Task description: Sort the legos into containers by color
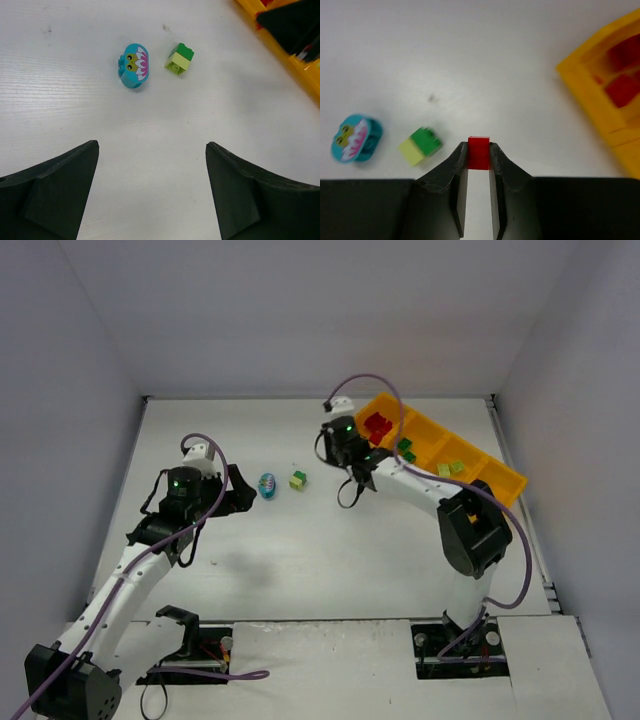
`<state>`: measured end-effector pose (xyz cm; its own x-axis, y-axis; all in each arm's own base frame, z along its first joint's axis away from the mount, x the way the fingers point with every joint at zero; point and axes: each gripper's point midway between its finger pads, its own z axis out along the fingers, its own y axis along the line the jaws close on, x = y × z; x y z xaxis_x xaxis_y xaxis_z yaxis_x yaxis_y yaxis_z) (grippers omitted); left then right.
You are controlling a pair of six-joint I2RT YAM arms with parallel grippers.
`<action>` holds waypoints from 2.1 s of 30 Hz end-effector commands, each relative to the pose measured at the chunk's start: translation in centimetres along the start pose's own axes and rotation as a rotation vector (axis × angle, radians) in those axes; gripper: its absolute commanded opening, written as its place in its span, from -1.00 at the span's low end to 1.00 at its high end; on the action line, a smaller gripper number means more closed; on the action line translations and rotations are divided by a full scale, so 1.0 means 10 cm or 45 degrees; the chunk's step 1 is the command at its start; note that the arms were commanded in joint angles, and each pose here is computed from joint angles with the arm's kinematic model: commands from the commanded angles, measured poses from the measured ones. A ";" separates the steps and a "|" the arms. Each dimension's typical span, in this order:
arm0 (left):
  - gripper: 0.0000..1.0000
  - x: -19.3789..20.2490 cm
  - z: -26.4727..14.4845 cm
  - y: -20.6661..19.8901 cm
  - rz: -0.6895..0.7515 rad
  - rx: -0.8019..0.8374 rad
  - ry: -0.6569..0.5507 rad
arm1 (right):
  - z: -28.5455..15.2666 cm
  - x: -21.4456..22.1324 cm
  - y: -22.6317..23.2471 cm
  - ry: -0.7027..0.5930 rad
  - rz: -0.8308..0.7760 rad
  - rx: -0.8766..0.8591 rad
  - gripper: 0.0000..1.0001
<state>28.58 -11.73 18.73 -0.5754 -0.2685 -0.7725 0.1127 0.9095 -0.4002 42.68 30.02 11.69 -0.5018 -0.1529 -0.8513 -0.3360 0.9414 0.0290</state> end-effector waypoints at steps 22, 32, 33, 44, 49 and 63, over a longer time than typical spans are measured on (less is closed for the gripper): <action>0.62 -0.17 -0.01 -0.07 0.016 0.023 -0.067 | 0.41 -1.10 -2.09 -0.258 0.181 0.358 -0.05; 0.62 -0.17 0.00 -0.07 0.014 0.027 -0.067 | -0.16 -1.18 -1.46 -0.312 0.126 0.073 -0.16; 0.62 -0.18 0.01 -0.07 0.015 0.028 -0.069 | -0.20 -1.16 -1.31 -0.309 0.104 0.036 -0.18; 0.62 -0.17 0.02 -0.08 0.008 0.036 -0.063 | -0.39 -0.72 -0.22 -0.203 -0.157 -0.399 0.22; 0.62 -0.17 0.02 -0.08 0.004 0.034 -0.063 | -0.32 -0.59 -0.03 -0.160 -0.151 -0.371 0.22; 0.62 -0.10 0.09 0.07 0.005 -0.068 -0.014 | -0.37 -0.30 0.07 -0.099 -0.120 -0.297 0.22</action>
<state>28.96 -11.49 17.54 -0.5987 -0.2624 -0.7567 0.0830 0.9194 -0.3845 40.08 31.89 13.91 -0.4299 -0.2701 -0.8615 -0.6275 0.7755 0.0701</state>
